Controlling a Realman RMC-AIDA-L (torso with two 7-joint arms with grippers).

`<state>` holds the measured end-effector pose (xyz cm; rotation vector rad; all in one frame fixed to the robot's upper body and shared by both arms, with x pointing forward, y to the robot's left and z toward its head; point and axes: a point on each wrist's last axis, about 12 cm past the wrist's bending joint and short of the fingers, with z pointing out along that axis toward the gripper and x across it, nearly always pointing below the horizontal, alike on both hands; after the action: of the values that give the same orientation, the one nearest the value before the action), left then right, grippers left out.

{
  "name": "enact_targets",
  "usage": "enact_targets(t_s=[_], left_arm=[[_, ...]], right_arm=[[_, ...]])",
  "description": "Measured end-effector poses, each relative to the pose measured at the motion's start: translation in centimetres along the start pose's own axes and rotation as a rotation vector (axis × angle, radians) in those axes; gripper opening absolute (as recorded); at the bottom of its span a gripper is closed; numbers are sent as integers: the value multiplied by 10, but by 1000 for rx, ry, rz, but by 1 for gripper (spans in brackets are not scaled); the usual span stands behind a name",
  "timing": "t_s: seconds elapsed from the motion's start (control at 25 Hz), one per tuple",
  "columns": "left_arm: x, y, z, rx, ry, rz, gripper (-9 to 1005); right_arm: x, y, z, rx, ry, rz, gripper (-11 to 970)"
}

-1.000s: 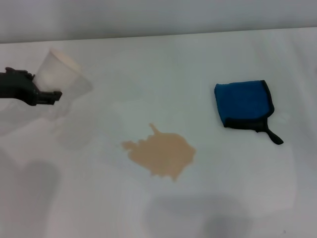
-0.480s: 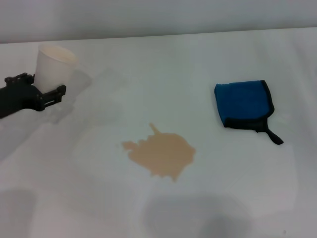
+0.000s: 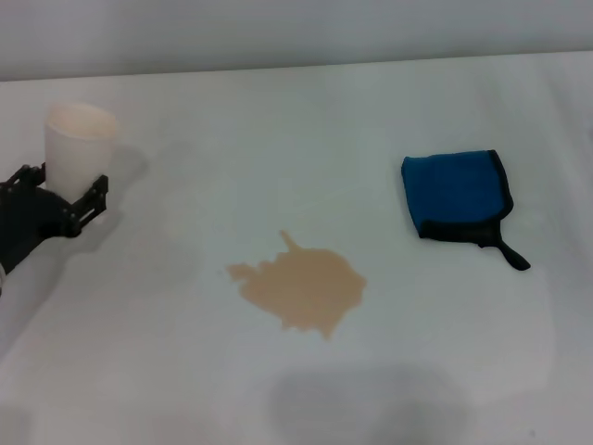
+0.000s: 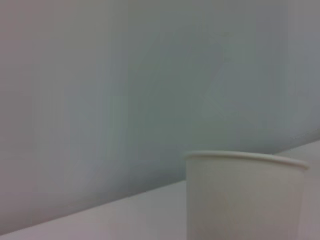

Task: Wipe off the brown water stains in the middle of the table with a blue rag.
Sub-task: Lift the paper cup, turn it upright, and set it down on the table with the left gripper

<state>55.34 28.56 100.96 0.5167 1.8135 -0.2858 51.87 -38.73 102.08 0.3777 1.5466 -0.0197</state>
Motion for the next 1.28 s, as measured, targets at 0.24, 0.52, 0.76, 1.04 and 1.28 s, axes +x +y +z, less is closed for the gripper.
enact_targets(t_s=[0.24,0.52,0.76,1.04,1.28], left_arm=[[14,-13,-5,-110,-19,68,726],[19,-18,-5,-130,4,61,726],[21,-24,-5,-124,4,43,725],[23,-29,-5,-112,2,24,726],[29,-42,-7,-95,8,-27,725]], right_arm=[[0,-1,0,4,2,0,865],[1,-1,0,7,8,0,864],[1,-1,0,9,11,1,863],[2,-1,-1,9,15,4,862],[2,0,-1,4,16,1,860]])
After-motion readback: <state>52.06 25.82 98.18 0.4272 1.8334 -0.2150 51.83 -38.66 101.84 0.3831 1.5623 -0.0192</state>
